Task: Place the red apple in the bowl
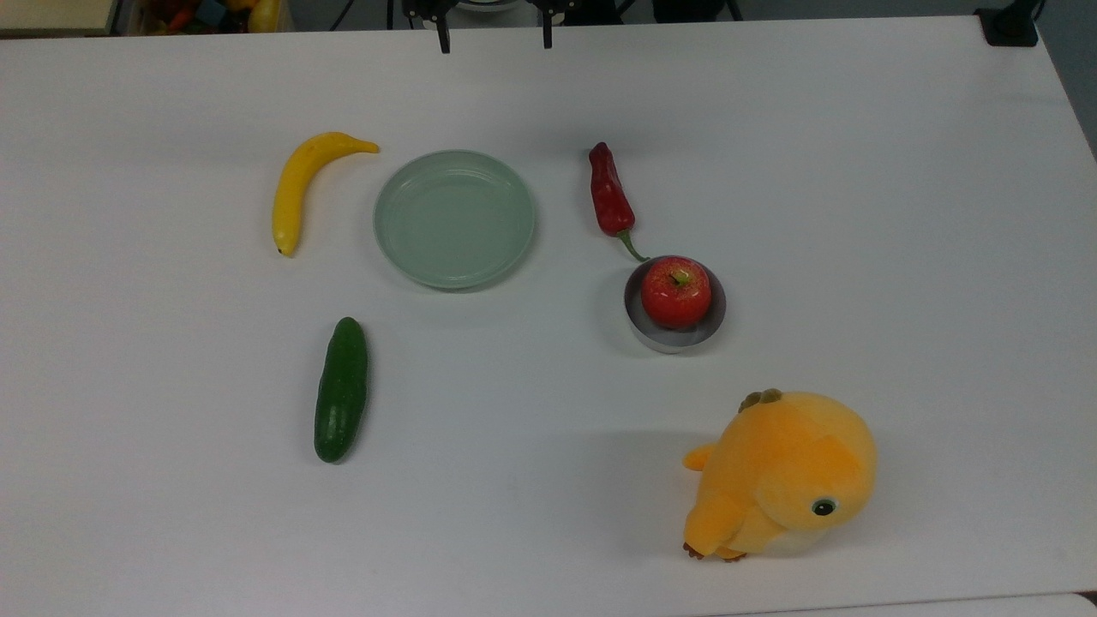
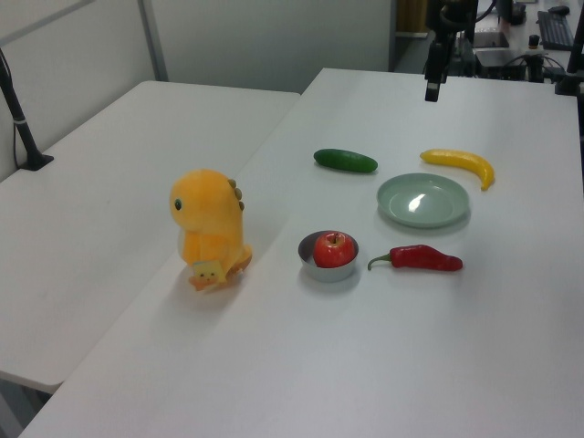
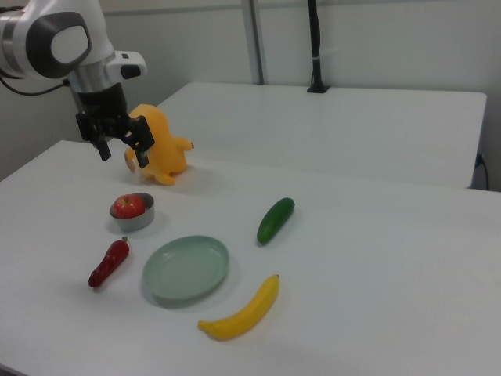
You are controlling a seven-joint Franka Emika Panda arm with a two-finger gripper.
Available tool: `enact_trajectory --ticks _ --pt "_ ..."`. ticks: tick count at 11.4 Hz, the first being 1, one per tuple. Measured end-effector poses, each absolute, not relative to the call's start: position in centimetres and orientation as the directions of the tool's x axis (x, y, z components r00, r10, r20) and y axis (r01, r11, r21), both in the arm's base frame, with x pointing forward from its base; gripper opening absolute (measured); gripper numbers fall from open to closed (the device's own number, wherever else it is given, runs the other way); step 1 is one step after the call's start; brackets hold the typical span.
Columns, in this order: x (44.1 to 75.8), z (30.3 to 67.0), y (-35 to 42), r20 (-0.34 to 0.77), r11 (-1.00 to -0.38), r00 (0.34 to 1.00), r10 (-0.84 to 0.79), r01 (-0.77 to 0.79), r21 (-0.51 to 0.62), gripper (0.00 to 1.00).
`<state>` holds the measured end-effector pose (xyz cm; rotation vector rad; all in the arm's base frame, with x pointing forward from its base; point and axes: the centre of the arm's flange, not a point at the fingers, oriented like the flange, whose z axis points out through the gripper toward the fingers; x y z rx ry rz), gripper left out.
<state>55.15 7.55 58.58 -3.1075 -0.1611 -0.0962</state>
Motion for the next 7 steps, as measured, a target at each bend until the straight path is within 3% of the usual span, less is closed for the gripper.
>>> enact_trajectory --ticks 7 --pt "55.99 58.30 6.95 0.094 -0.991 0.988 0.126 0.129 -0.023 1.00"
